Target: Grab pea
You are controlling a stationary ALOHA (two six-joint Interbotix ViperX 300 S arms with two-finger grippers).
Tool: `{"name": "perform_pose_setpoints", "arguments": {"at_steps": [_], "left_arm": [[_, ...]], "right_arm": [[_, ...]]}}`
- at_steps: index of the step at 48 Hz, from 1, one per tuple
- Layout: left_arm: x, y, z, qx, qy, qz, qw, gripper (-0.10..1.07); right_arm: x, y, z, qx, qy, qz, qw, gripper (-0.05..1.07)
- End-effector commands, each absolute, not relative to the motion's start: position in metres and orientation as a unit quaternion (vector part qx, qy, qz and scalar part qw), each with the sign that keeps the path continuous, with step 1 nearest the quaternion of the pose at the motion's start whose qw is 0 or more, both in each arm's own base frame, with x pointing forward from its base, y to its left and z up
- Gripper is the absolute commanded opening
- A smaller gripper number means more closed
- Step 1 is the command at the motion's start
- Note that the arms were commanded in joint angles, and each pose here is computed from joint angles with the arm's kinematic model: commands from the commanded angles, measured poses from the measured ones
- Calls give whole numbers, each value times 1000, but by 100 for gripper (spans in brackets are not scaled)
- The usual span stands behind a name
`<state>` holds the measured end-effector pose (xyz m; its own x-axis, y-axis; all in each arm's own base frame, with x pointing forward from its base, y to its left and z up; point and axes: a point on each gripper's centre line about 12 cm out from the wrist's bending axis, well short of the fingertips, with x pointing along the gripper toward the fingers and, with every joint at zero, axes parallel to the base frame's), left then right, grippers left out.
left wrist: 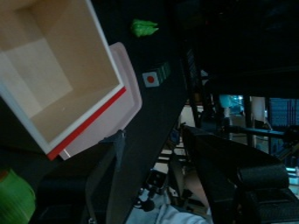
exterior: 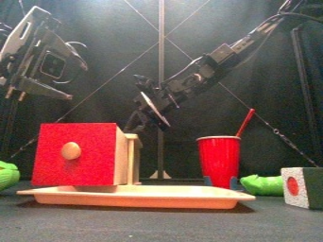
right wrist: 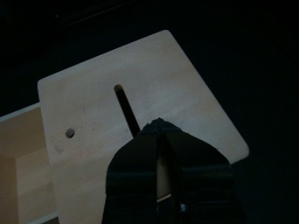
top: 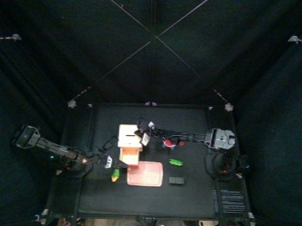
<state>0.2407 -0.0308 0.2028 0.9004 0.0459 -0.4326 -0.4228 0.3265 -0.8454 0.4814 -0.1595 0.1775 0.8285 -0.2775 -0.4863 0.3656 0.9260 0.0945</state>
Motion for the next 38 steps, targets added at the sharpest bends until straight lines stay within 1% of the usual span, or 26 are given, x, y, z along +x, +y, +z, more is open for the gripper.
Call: {"name": "perform_pose_setpoints", "arguments": {"at_steps": [1,12,18,27,38], "left_arm": [[244,-23,213,-536,148,138,819,89],[241,-1,236,-440,94,114,886,89],[237,7,245,-381,71,103,916,89],[235,8,255,-290,55,75,952,89],[235,2,259,-183,53,40,981,89]], "right_arm": [[481,-158,213,86,199,-167,962,2],[469,-149,258,75,136,-163,974,2],[458,-138,276,71,117,-155,978,2],[438,-111,288,70,107,-134,983,2],[407,-65,288,96,93,-99,986,2]]}}
